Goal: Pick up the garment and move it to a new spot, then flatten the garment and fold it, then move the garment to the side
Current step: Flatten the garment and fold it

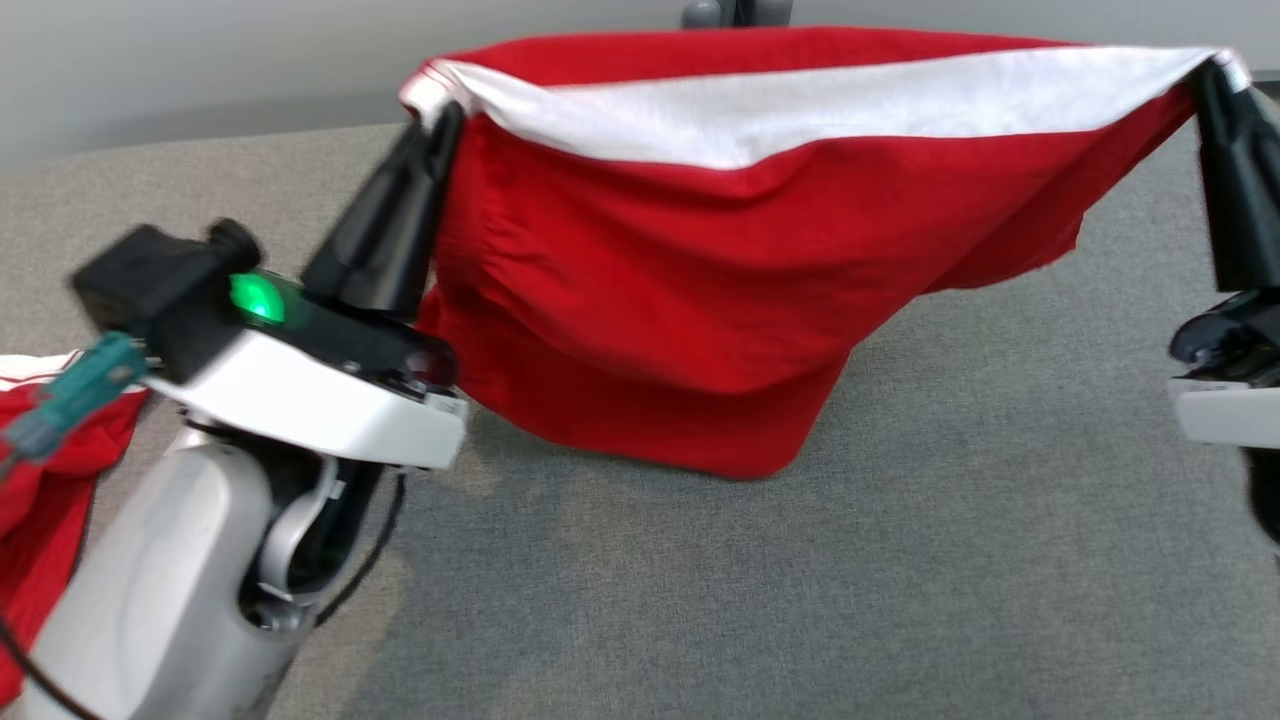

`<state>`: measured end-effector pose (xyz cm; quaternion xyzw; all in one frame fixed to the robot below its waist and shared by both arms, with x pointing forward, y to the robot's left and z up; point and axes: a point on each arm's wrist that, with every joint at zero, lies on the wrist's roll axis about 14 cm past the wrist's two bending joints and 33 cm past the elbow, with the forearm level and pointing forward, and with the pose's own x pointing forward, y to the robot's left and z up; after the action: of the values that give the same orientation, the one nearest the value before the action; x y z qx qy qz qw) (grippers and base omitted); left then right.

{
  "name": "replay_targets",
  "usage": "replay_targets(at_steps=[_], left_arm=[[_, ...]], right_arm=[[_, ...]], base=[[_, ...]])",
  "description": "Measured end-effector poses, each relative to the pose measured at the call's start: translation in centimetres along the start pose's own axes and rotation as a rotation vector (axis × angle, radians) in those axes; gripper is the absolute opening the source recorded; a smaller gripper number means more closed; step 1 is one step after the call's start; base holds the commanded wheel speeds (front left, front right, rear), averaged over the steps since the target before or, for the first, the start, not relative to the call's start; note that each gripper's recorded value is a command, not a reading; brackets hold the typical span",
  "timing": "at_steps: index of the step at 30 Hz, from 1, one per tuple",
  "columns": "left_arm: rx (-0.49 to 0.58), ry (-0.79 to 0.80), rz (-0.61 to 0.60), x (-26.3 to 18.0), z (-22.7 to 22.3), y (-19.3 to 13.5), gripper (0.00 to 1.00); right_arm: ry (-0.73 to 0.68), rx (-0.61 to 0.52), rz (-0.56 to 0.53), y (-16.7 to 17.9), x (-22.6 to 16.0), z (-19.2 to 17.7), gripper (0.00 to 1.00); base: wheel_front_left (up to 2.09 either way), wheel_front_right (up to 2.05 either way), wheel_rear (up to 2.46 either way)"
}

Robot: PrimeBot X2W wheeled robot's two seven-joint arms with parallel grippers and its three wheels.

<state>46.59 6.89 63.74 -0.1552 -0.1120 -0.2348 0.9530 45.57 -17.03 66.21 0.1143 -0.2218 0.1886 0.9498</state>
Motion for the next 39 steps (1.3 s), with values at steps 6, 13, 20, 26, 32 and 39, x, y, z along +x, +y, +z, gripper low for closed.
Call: replay_targets(at_steps=[6,13,20,26,32,39], left_arm=[[0.053,-0.124,0.018,-0.8,5.4,0.3,0.00],[0.107,-0.179,0.026,-1.4,8.3,0.5,0.00],[0.152,-0.115,0.014,0.6,6.3,1.2,0.00],[0.213,-0.064,0.000,5.4,4.5,2.9,0.00],[0.259,0.009,0.038,13.2,2.3,6.6,0.00],[0.305,0.081,0.100,16.8,0.8,9.3,0.00]], right_arm=[[-0.080,-0.022,0.011,0.5,0.0,4.1,0.00],[-0.108,-0.016,-0.014,0.3,-0.3,6.1,0.00],[-0.053,0.020,-0.019,-0.2,1.8,3.6,0.00],[-0.007,-0.005,-0.008,-1.6,6.3,1.1,0.00],[0.029,-0.036,-0.028,-3.8,14.1,-1.7,0.00],[0.012,-0.061,-0.049,-3.5,18.4,-1.9,0.00]], base=[[0.00,0.00,0.00],[0.00,0.00,0.00],[0.00,0.00,0.00],[0.00,0.00,0.00],[0.00,0.00,0.00],[0.00,0.00,0.00]])
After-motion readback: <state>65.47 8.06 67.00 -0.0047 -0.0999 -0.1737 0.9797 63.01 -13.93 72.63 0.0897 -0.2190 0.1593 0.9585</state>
